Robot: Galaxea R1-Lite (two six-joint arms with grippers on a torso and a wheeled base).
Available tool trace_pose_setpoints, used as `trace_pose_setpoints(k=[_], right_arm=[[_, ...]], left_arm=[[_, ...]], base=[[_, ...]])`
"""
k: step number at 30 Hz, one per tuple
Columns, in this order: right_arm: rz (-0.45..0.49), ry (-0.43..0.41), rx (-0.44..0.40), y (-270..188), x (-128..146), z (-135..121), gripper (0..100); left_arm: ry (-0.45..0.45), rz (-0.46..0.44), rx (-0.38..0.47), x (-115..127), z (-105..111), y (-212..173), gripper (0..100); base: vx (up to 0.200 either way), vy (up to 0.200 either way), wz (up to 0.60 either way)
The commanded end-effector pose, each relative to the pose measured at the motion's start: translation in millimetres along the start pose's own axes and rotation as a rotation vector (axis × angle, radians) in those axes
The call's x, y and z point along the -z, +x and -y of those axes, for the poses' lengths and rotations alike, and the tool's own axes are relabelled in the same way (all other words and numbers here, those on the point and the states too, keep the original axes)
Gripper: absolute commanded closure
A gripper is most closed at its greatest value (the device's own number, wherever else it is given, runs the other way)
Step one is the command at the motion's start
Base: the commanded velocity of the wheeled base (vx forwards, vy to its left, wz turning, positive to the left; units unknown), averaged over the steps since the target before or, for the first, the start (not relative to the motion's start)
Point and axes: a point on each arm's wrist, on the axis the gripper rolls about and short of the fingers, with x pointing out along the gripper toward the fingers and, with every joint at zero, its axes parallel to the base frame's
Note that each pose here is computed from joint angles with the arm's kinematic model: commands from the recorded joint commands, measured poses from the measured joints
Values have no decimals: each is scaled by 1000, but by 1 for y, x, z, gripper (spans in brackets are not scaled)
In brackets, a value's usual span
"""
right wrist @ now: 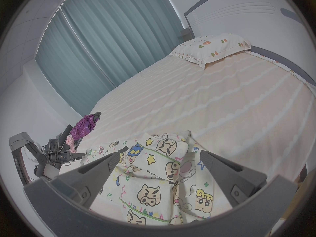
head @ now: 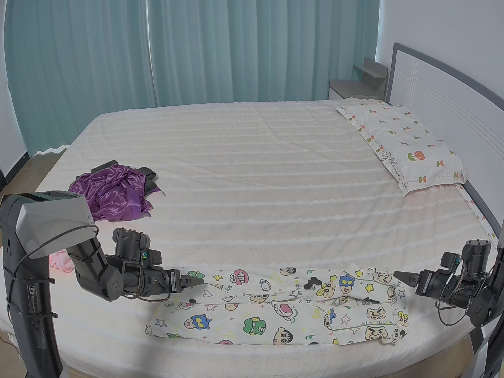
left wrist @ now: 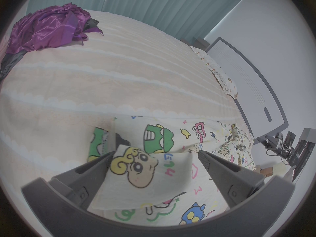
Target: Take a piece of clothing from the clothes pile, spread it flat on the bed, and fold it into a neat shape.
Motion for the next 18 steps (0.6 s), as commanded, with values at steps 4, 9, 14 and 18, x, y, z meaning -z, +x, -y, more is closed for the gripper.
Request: trace_pose_setpoints(k=[4, 9, 14, 18], right_arm=[[-18, 5, 4, -3, 4, 0, 0], [-19, 1, 2, -3, 4, -1, 0], [-38, -6, 5, -3, 6, -5, 0], [-46, -9, 5, -3, 7, -7, 0]], left_arm=[[-10, -1, -6, 0, 0, 5, 100], [-53, -8, -18, 3, -4, 0, 100], [-59, 34, -22, 6, -10, -8, 100], [-53, 104, -9, 7, -6, -12, 100]], base=[[0, 0, 0], [0, 0, 0], [0, 0, 0], [0, 0, 0]])
